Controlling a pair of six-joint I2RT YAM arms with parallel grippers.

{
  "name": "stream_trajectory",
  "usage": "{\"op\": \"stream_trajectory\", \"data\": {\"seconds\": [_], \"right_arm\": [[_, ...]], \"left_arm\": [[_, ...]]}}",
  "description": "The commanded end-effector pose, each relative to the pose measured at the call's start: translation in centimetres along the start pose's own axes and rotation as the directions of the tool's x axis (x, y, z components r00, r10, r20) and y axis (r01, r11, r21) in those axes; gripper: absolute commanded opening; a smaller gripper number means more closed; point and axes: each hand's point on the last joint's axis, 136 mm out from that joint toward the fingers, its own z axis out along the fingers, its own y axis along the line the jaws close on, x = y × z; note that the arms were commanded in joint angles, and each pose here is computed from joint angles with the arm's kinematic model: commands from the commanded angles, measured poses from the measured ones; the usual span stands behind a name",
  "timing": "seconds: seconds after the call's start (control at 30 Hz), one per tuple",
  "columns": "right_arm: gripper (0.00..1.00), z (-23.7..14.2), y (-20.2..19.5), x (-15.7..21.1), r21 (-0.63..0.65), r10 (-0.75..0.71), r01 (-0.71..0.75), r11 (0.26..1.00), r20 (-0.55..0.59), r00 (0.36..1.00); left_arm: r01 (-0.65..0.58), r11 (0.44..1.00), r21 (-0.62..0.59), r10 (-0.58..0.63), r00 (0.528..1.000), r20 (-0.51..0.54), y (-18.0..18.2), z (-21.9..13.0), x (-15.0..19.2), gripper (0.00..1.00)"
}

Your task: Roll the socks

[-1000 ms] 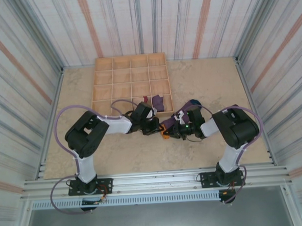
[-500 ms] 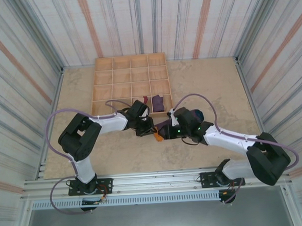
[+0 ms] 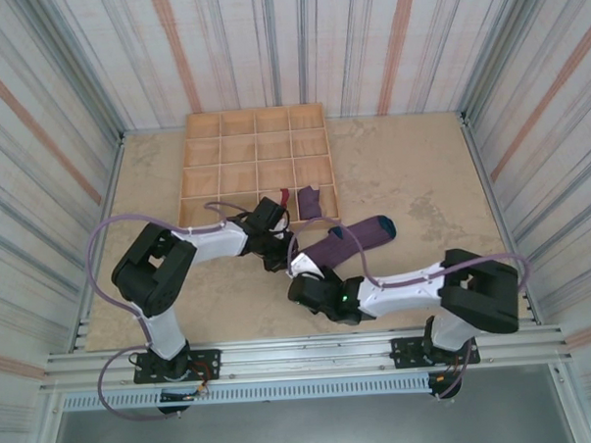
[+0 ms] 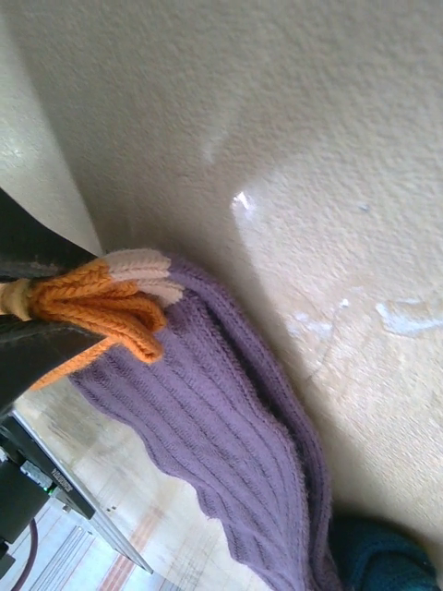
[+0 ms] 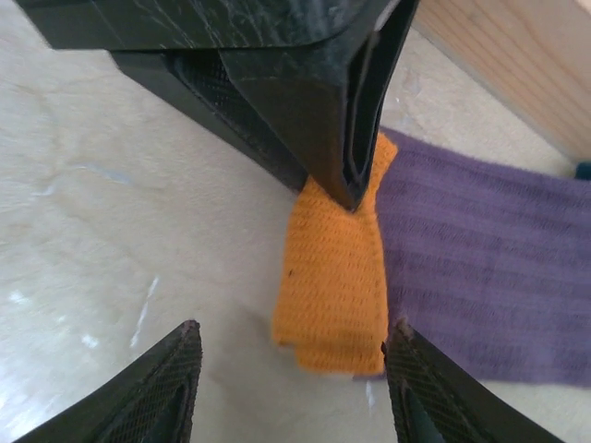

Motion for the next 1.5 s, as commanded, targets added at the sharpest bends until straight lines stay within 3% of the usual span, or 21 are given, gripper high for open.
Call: {"op": "stream_trajectory", "data": {"seconds": [0.0, 0.17, 0.2, 0.3, 0.33, 0.37, 0.47, 0.5, 0.6, 0.67, 0.77, 0.9, 1.0, 1.1, 1.47], "right_arm": [[0.55, 0.6, -0.9, -2.4, 0.154, -0.085, 0.072, 0.985, 0.08, 0.993], [0.44, 2.0, -0.9, -2.3, 0.228, -0.128, 0.112, 0.967, 0.059, 0.99], [0.38, 2.3, -1.0, -2.0, 0.23, -0.131, 0.116, 0.966, 0.048, 0.99], [0.08, 2.8, -1.0, -1.4, 0.221, -0.113, 0.103, 0.97, 0.031, 0.993], [0.04, 2.8, -1.1, -1.2, 0.21, -0.095, 0.087, 0.974, 0.026, 0.995], [0.0, 2.9, -1.2, -0.9, 0.19, -0.07, 0.065, 0.98, 0.02, 0.997], [0.0, 2.9, -1.1, -0.1, 0.057, 0.039, -0.039, 0.998, 0.005, 0.999], [0.0, 2.9, -1.1, 0.4, -0.001, 0.087, -0.087, 0.996, -0.009, 0.996], [0.0, 2.8, -1.5, 1.3, -0.147, 0.233, -0.238, 0.96, -0.049, 0.971], [0.0, 2.5, -1.7, 1.7, -0.252, 0.335, -0.346, 0.904, -0.087, 0.938], [0.0, 2.3, -2.4, 1.9, -0.399, 0.496, -0.519, 0.756, -0.169, 0.852], [0.0, 2.2, -2.8, 2.1, -0.477, 0.578, -0.642, 0.6, -0.297, 0.76], [0.0, 1.9, -3.6, 1.5, -0.544, 0.663, -0.729, 0.416, -0.368, 0.652], [0.0, 1.8, -5.0, 1.1, -0.561, 0.721, -0.778, 0.284, -0.41, 0.559], [0.0, 3.9, -7.0, 3.4, -0.428, 0.781, -0.901, 0.075, -0.536, 0.32]], "left_arm": [[0.026, 0.999, 0.024, -0.026, 1.0, -0.005, -0.2, -1.2, 0.7, 0.0], [0.027, 0.999, 0.026, -0.027, 1.0, -0.003, 0.0, -1.6, 1.1, 0.0], [0.027, 0.999, 0.028, -0.026, 1.0, -0.004, 0.0, -1.7, 1.2, 0.0], [0.021, 0.999, 0.041, -0.021, 1.0, -0.006, 0.0, -1.8, 1.4, 0.0], [0.015, 0.999, 0.049, -0.015, 1.0, -0.006, -0.1, -1.8, 1.5, 0.0], [0.013, 0.999, 0.051, -0.013, 1.0, -0.006, 0.0, -1.9, 1.5, 0.09], [-0.002, 0.998, 0.068, 0.0, 1.0, 0.024, -0.1, -2.6, 1.5, 0.43], [-0.009, 0.997, 0.078, 0.006, 0.999, 0.042, -0.3, -3.0, 1.4, 0.5], [-0.028, 0.996, 0.088, 0.02, 0.996, 0.09, -0.6, -4.5, 1.2, 0.59], [-0.05, 0.994, 0.102, 0.036, 0.991, 0.13, -1.1, -5.5, 0.9, 0.59], [-0.075, 0.992, 0.103, 0.055, 0.982, 0.181, -1.3, -6.6, 0.6, 0.6], [-0.087, 0.992, 0.09, 0.069, 0.98, 0.185, -1.3, -6.4, 0.3, 0.59], [-0.108, 0.99, 0.085, 0.092, 0.98, 0.175, -1.6, -5.6, 0.3, 0.58], [-0.138, 0.987, 0.076, 0.123, 0.977, 0.175, -1.9, -4.8, 0.2, 0.56], [-0.27, 0.961, 0.064, 0.253, 0.946, 0.204, -5.4, -0.4, -1.3, 0.53]]}}
